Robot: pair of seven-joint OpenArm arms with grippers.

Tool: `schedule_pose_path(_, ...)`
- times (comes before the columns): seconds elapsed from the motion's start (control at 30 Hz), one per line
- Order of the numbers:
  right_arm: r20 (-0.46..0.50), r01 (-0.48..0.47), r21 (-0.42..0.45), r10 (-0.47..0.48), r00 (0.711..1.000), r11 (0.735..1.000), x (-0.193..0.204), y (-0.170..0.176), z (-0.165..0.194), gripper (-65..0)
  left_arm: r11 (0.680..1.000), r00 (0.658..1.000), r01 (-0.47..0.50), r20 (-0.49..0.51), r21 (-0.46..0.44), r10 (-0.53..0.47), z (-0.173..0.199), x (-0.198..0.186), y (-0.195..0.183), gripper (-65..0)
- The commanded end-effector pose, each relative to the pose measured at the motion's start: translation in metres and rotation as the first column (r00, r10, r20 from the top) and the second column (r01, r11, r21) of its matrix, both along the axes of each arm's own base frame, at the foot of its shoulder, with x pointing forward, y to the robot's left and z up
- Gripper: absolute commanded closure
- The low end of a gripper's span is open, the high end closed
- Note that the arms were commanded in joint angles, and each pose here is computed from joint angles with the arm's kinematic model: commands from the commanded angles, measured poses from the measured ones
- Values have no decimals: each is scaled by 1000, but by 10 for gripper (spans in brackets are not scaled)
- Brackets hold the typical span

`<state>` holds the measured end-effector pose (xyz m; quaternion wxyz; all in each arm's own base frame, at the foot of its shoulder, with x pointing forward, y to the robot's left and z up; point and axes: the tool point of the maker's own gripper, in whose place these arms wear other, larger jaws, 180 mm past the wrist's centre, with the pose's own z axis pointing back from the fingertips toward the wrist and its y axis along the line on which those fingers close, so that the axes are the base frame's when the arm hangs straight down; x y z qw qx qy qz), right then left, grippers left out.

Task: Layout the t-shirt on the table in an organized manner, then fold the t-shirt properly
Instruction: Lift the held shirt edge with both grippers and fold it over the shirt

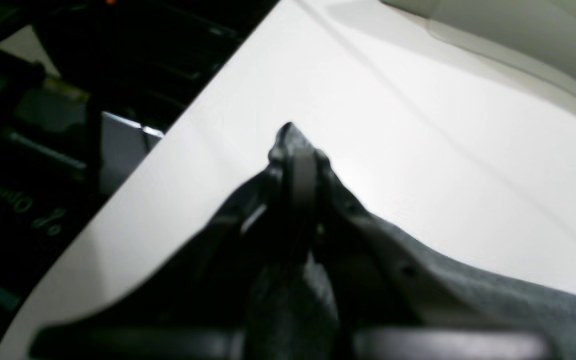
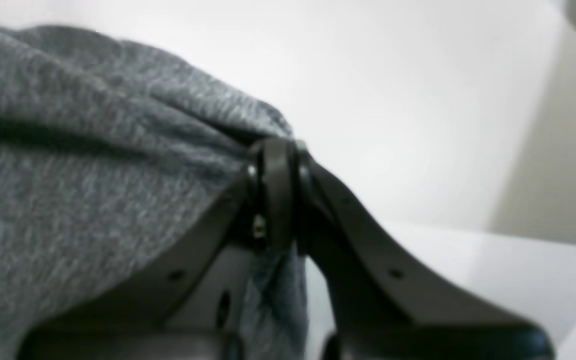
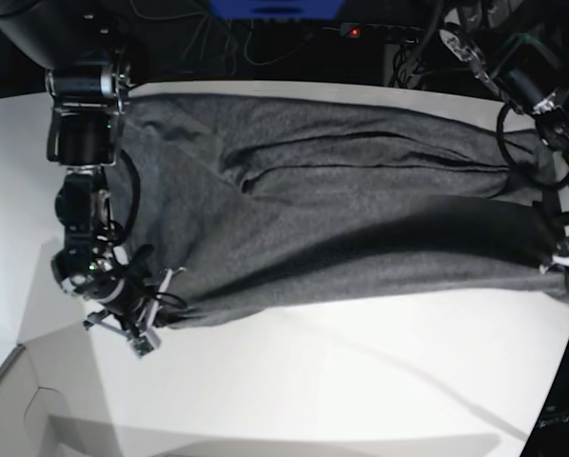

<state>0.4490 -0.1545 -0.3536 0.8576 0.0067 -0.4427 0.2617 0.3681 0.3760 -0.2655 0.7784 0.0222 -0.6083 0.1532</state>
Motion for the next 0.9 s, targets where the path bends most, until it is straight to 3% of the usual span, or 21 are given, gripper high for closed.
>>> schedule_pose_path(0.0, 65, 9, 10, -9, 998, 1000, 12, -5, 22, 0, 999, 995, 2, 102, 34, -5, 35, 12, 4, -1)
schedule_pose_path(0.27, 55, 109, 44, -111, 992, 993, -3, -39, 14, 0, 1000, 992, 18, 123, 10, -19, 42, 29, 0, -1)
schedule_pose_path(0.53, 90, 86, 30, -88, 992, 996, -31, -26, 15, 0, 1000, 996, 17, 84, 4, -17, 24, 18, -1, -1)
schedule_pose_path(0.87, 17, 93, 30, -94, 995, 995, -60, -25, -16, 0, 1000, 1000, 12, -6, 0, -12, -10, -7, 1, -1)
